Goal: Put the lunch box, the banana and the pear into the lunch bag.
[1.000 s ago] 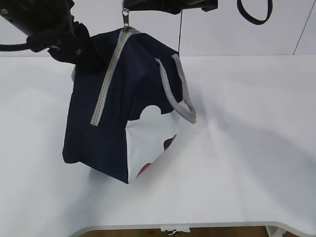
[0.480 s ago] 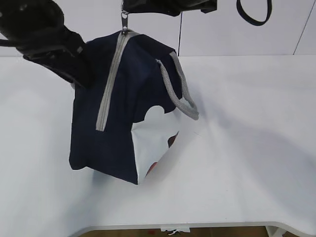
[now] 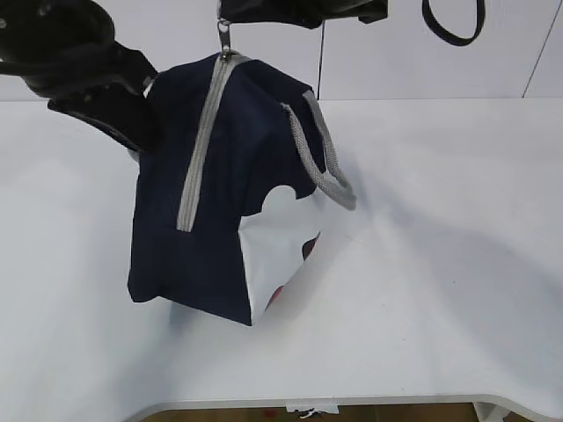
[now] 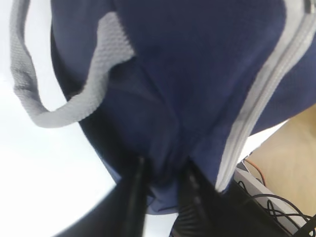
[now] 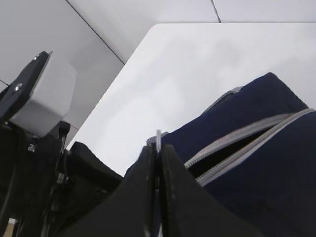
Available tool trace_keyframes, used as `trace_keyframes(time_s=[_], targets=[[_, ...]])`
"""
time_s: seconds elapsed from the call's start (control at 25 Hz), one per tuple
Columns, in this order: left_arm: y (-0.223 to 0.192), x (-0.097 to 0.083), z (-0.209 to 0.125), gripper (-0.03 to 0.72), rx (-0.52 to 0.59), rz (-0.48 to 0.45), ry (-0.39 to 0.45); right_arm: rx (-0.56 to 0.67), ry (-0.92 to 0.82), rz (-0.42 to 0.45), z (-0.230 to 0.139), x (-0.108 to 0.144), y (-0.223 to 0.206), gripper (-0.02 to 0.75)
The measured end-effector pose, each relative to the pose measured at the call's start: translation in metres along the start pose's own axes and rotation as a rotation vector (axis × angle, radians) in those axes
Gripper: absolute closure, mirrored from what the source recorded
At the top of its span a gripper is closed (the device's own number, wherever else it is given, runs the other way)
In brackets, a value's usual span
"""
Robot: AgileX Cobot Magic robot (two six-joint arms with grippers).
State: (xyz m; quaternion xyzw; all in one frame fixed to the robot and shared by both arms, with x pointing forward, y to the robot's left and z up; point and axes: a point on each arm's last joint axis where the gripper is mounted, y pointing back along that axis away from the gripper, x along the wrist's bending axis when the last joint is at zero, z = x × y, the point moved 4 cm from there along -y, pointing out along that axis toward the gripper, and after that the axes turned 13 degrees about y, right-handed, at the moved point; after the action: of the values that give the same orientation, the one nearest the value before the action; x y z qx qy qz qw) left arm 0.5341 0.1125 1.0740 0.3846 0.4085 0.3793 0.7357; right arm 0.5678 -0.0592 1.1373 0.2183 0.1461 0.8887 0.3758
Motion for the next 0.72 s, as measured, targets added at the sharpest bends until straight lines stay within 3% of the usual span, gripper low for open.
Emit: trace_keyframes(time_s=[0.12, 0.28, 0.56, 0.72], targets=[[0.0, 0.0, 0.001, 0.68, -0.005, 0.0, 0.0, -0.004, -0.008, 0.002, 0.001, 0.0, 0.0, 0.737], [-0.002, 0.001, 0.001, 0.691, -0.005, 0.002, -0.045, -0.008, -0.019, 0.003, 0.001, 0.0, -0.001, 0.737], [0.005, 0.009, -0.002, 0.693, 0.015, 0.071, -0.345, -0.017, -0.021, 0.001, 0.002, -0.001, -0.002, 0.737], [0.014, 0.013, -0.003, 0.694, 0.013, 0.121, -0.45, -0.018, -0.025, 0.005, 0.002, 0.0, -0.002, 0.737]])
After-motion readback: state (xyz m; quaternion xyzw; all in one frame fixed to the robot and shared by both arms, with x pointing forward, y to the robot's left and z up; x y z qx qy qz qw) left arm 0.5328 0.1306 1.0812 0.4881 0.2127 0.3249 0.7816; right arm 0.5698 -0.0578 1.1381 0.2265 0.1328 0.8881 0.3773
